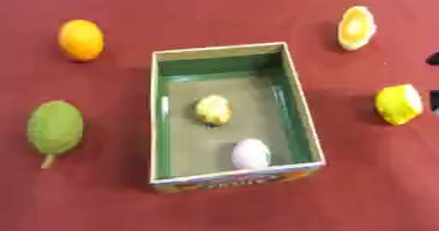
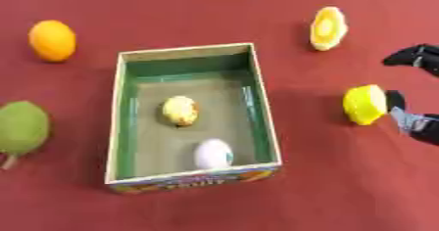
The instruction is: Pick up objects on the table and place them in the box.
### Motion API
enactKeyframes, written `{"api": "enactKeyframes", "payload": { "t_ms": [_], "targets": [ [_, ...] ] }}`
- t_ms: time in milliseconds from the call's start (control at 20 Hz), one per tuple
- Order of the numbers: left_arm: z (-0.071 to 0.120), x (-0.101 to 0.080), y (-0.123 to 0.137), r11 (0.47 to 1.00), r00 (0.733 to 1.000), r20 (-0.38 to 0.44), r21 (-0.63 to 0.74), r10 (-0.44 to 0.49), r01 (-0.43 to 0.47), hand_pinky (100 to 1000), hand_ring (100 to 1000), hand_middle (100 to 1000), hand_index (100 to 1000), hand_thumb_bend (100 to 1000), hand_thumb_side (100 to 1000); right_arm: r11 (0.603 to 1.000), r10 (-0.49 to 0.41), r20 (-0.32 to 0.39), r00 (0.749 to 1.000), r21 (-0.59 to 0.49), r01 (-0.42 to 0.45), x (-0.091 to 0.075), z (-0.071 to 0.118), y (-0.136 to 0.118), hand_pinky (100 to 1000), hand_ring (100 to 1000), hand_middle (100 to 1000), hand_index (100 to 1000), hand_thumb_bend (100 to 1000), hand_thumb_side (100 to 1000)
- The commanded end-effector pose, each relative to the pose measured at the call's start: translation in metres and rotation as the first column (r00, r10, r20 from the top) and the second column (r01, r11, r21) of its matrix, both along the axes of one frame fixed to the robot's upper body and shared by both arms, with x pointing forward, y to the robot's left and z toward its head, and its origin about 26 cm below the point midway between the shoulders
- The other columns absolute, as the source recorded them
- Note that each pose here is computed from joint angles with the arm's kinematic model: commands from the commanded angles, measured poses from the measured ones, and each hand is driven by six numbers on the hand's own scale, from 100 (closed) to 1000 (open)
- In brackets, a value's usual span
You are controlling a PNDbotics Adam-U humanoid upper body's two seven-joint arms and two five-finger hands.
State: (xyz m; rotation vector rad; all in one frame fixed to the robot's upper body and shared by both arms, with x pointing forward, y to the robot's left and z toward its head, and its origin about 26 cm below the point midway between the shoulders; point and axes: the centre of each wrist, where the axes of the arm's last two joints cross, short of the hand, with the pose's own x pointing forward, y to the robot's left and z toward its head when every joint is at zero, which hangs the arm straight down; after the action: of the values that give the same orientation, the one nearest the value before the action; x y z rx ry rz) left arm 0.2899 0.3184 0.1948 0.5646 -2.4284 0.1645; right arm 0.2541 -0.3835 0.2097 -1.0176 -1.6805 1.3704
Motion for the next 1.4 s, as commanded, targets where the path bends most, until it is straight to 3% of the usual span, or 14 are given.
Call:
{"api": "enactKeyframes", "payload": {
  "t_ms": [50, 500, 700, 950, 1400],
  "targets": [
    [0.010, -0.003, 0.002, 1.000, 1.000, 0.029, 0.026, 0.004, -0.005, 747, 616, 603, 808, 100, 530, 0.995, -0.003, -0.026, 1.000, -0.100, 0.001, 0.000, 0.020, 0.000, 857, 824, 812, 852, 100, 309],
    [0.010, -0.004, 0.003, 0.999, 1.000, 0.023, 0.039, 0.005, -0.005, 747, 616, 603, 808, 100, 530, 0.977, -0.038, -0.112, 0.993, -0.211, 0.014, 0.004, 0.041, 0.003, 861, 839, 823, 868, 100, 392],
    [0.010, -0.003, 0.003, 0.999, 1.000, 0.020, 0.041, 0.000, -0.001, 747, 616, 603, 809, 100, 532, 0.971, -0.037, -0.156, 0.987, -0.238, -0.001, 0.005, 0.044, 0.006, 870, 856, 826, 884, 278, 452],
    [0.010, -0.003, 0.002, 0.999, 1.000, 0.021, 0.041, -0.005, 0.004, 747, 616, 604, 809, 100, 531, 0.969, -0.036, -0.173, 0.984, -0.248, -0.009, 0.007, 0.044, 0.009, 872, 856, 822, 859, 240, 484],
    [0.011, -0.003, 0.001, 0.999, 1.000, 0.021, 0.040, -0.013, 0.012, 747, 616, 604, 808, 100, 531, 0.960, -0.075, -0.173, 0.982, -0.278, 0.024, 0.009, 0.044, 0.013, 869, 855, 817, 854, 283, 512]
  ]
}}
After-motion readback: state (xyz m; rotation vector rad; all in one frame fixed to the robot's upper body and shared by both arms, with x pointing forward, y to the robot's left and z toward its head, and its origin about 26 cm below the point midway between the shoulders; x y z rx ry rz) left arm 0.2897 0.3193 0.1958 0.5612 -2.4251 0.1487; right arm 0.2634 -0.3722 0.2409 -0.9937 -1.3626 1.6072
